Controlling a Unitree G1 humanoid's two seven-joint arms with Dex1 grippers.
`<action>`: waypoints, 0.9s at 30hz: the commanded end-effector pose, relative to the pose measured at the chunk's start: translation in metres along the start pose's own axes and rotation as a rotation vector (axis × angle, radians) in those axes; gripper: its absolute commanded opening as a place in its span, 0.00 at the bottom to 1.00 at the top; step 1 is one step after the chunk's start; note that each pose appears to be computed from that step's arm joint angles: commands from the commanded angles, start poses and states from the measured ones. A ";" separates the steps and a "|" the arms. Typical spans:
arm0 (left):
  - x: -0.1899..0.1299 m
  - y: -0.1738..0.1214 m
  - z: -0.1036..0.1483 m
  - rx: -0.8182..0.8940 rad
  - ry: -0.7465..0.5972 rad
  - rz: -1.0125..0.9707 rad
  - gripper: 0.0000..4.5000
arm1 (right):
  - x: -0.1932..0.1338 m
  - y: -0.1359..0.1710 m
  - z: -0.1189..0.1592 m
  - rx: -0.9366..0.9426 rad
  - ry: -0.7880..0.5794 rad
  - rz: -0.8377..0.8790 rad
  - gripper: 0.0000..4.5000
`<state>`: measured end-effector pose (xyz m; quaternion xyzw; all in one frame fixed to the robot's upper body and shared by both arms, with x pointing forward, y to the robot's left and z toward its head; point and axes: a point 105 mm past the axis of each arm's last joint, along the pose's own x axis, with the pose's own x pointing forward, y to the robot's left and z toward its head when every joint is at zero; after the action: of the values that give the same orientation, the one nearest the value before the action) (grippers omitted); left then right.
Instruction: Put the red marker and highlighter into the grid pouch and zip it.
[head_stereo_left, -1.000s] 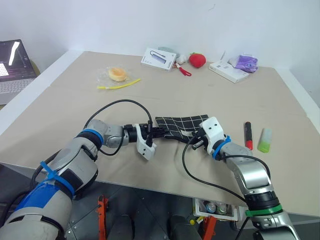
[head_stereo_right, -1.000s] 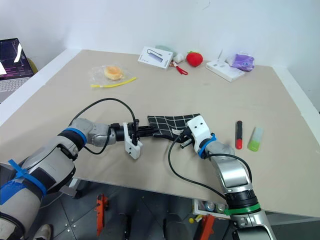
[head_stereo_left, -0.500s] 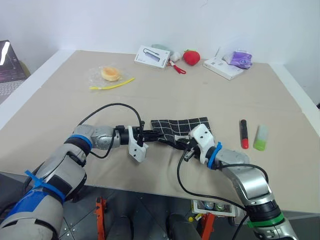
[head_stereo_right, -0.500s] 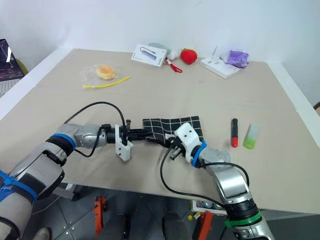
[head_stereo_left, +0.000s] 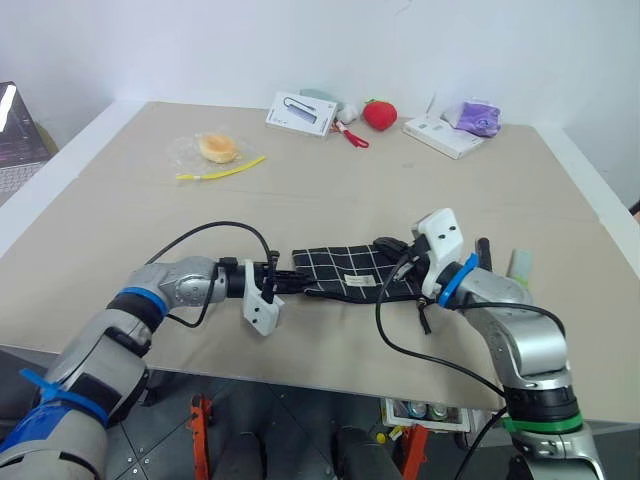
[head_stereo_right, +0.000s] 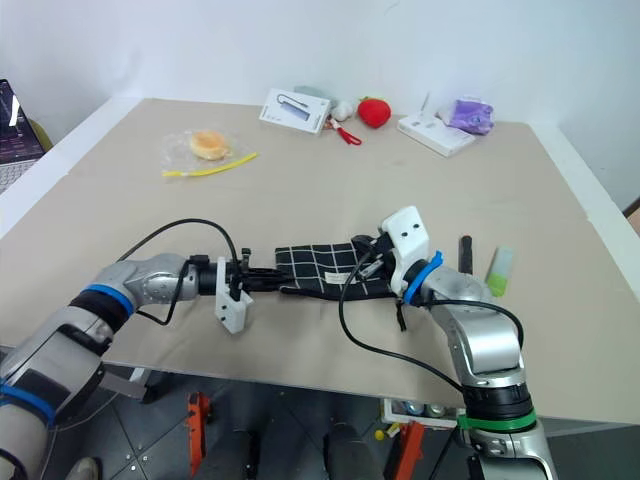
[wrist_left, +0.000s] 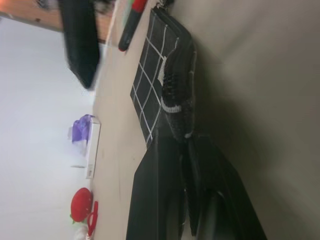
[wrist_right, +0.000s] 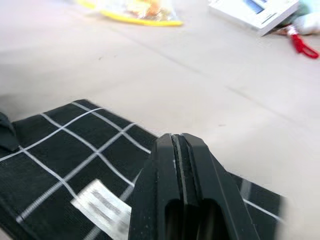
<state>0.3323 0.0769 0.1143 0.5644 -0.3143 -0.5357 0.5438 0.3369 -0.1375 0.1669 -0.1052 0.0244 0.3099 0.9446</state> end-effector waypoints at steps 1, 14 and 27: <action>-0.020 -0.030 -0.003 -0.059 0.059 -0.110 0.01 | -0.012 0.003 0.005 -0.016 0.017 0.004 0.00; -0.017 -0.028 0.009 -0.083 0.029 -0.107 0.01 | -0.012 0.010 -0.067 -0.034 0.342 -0.011 0.00; 0.002 -0.024 0.001 -0.121 0.049 -0.145 0.79 | -0.008 0.008 -0.070 -0.044 0.354 -0.026 0.00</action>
<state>0.3298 0.0838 0.1087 0.5616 -0.2476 -0.5566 0.5599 0.3257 -0.1490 0.1036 -0.1787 0.1702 0.2812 0.9274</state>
